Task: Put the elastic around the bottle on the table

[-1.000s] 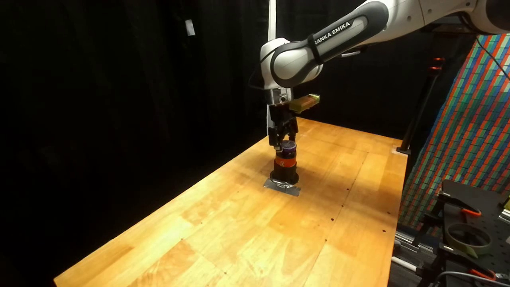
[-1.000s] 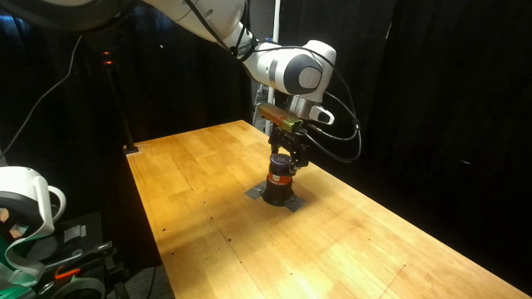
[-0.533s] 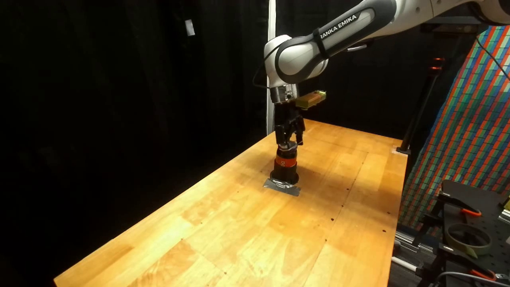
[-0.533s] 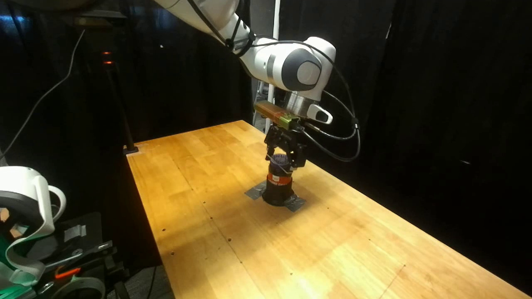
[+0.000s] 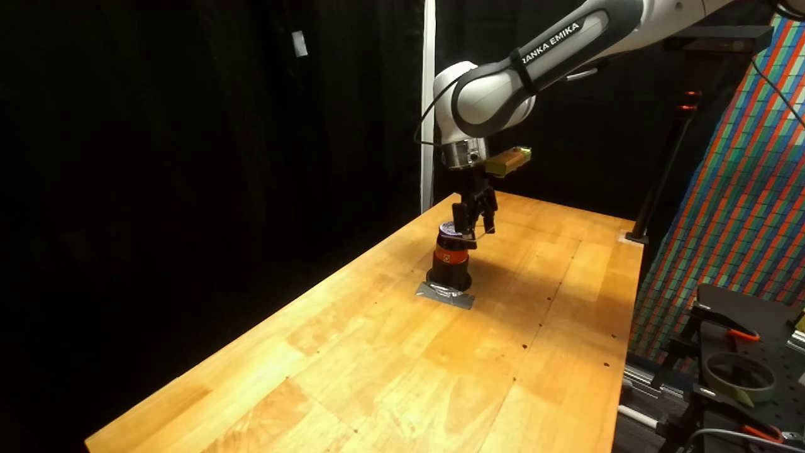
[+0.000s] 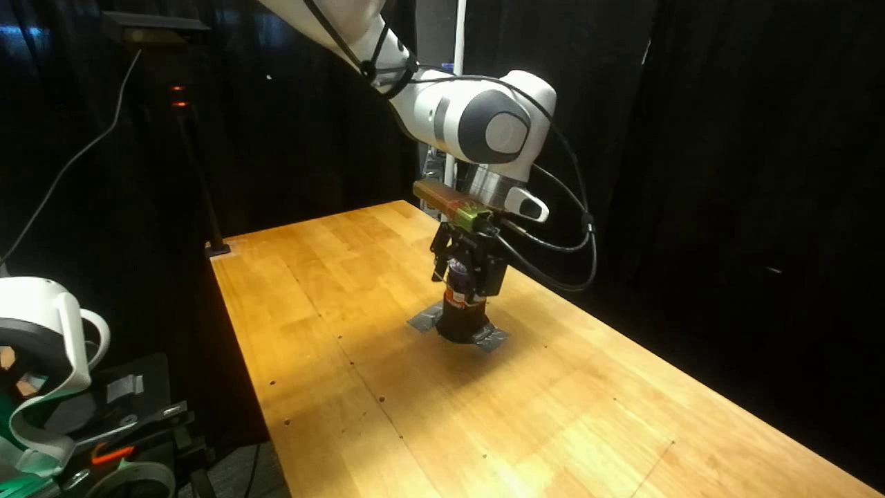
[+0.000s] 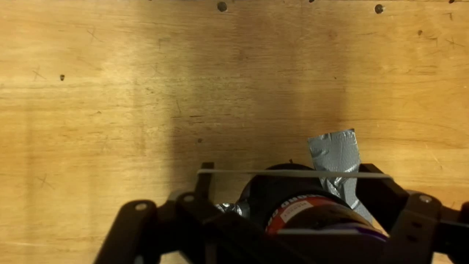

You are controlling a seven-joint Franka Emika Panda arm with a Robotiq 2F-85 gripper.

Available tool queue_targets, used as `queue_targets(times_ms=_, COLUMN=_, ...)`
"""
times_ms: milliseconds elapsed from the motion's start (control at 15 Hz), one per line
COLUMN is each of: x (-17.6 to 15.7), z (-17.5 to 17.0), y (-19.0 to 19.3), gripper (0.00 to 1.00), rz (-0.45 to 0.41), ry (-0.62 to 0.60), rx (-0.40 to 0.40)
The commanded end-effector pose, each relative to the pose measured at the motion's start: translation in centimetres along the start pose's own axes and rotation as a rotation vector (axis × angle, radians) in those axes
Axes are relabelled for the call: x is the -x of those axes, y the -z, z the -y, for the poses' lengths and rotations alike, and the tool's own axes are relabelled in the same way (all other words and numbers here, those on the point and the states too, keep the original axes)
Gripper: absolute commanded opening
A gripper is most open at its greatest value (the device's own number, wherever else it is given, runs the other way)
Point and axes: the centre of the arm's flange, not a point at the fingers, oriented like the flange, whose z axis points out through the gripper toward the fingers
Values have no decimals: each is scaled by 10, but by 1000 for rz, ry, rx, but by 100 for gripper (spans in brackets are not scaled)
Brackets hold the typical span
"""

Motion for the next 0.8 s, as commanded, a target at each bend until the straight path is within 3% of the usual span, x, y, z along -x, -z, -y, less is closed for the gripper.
queue_targets(times_ms=0, x=29, z=-10, y=-18, gripper=100, rz=-27, ry=28, rx=-4)
queue_targets(times_ms=133, x=30, z=-11, y=-26, gripper=74, rz=-66, ry=40, rx=-2)
queue_targets(times_ms=400, x=37, z=-14, y=-31, gripper=42, rz=-105, ry=69, rx=-24)
queue_targets(times_ms=733, x=55, z=-31, y=-29, gripper=8, rz=-241, ry=69, rx=-73)
